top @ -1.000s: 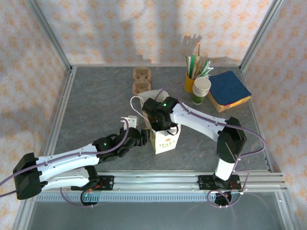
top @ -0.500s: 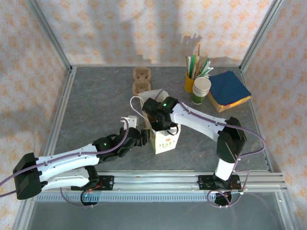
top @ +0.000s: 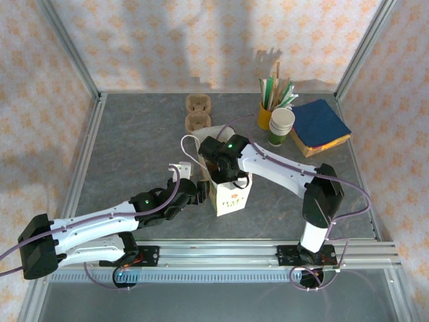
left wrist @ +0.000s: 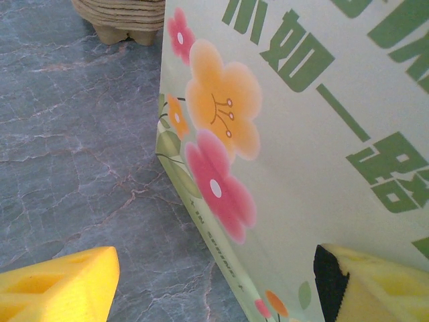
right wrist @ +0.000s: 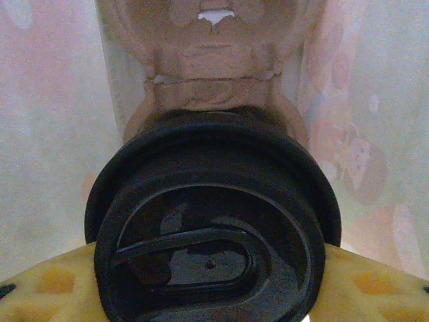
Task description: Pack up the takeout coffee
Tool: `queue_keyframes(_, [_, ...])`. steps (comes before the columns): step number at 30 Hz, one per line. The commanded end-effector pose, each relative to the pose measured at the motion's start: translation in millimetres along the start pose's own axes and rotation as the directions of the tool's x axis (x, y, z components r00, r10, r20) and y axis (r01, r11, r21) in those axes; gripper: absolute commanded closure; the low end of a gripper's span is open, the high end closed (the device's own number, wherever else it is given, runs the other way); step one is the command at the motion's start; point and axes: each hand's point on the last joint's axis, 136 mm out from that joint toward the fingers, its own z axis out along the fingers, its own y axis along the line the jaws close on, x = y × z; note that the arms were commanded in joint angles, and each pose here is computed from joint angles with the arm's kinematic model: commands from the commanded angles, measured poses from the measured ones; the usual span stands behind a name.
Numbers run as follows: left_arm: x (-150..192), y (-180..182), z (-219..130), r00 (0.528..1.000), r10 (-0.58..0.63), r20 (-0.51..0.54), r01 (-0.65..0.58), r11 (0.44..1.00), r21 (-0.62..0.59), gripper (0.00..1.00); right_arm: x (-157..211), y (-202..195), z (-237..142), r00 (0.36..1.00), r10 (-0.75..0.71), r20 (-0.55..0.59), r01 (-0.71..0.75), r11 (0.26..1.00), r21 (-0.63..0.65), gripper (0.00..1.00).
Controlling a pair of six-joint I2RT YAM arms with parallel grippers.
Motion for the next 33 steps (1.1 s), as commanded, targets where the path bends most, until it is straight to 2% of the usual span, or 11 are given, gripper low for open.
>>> queue_keyframes(1, [-4.1, 0.3, -2.5, 1.0, -0.011, 0.024, 0.011, 1.0, -0.006, 0.22, 1.5, -1.0, -4.7, 1.0, -0.012, -0.011, 0.012, 1.0, 0.014, 0.35])
queue_keyframes(20, [-3.7, 3.8, -4.9, 0.999, -0.018, 0.03, 0.018, 1.0, -0.009, 0.22, 0.7, -8.3, -11.4, 1.0, -0.004, 0.005, 0.004, 0.999, 0.051, 0.22])
queue_keyframes(33, [-5.2, 4.4, -6.4, 0.999, -0.02, 0.034, 0.021, 1.0, -0.011, 0.22, -2.8, -7.1, -15.8, 1.0, -0.002, 0.023, 0.001, 0.999, 0.043, 0.2])
